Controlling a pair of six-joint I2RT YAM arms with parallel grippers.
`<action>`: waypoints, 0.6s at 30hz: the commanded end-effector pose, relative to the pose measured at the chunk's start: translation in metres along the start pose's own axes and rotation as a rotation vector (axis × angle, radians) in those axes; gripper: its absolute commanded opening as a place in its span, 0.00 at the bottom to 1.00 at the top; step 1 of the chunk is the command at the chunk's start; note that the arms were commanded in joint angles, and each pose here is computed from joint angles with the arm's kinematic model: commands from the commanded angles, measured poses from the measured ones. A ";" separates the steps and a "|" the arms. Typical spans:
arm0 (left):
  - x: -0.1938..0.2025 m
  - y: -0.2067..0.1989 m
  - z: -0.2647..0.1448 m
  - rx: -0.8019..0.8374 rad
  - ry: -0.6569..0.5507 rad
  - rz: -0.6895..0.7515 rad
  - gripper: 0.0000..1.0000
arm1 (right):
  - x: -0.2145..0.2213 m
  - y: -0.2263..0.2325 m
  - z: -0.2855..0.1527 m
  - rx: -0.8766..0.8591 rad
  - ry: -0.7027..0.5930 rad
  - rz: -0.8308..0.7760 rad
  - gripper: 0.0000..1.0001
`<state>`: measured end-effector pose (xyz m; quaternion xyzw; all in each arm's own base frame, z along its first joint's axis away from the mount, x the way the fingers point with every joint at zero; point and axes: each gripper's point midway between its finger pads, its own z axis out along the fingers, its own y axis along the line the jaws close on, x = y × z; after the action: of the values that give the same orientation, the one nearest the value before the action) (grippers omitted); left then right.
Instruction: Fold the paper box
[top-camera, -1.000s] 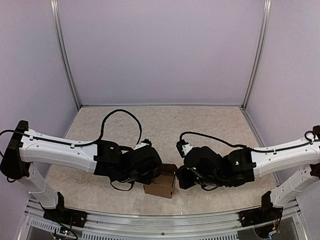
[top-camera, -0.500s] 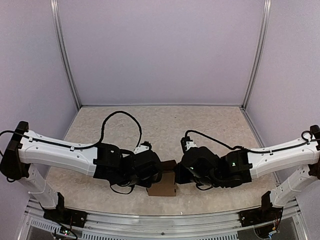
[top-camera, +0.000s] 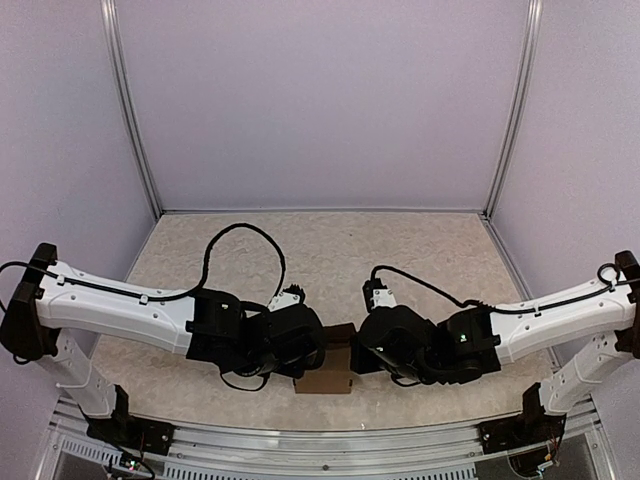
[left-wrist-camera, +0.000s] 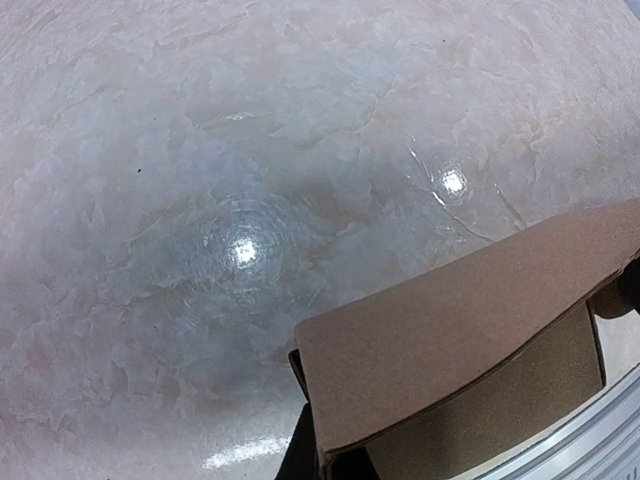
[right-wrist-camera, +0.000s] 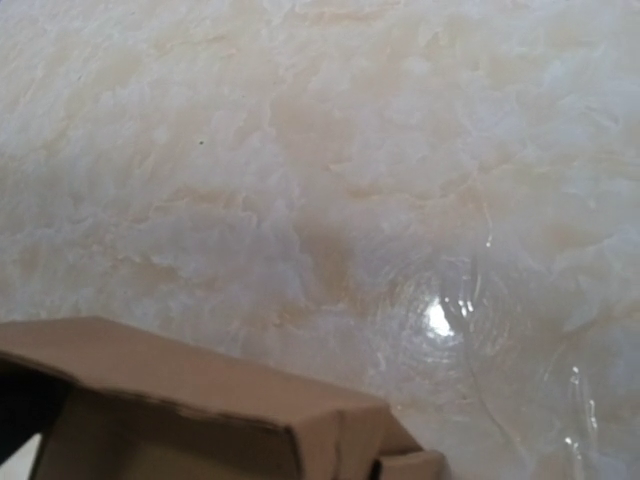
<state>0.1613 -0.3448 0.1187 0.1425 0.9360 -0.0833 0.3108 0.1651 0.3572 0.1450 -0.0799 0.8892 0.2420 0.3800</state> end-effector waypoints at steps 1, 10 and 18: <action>-0.003 -0.027 -0.004 0.090 -0.013 -0.023 0.00 | 0.019 0.011 0.002 -0.041 0.025 -0.011 0.00; -0.002 -0.031 -0.003 0.092 -0.005 -0.020 0.00 | 0.034 0.001 0.004 0.009 0.013 -0.049 0.00; 0.001 -0.031 -0.005 0.091 -0.001 -0.020 0.00 | 0.050 -0.006 0.008 0.051 0.011 -0.096 0.00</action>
<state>0.1606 -0.3457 0.1185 0.1412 0.9354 -0.0822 0.3137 0.1572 0.3561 0.1373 -0.0770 0.8764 0.2173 0.4227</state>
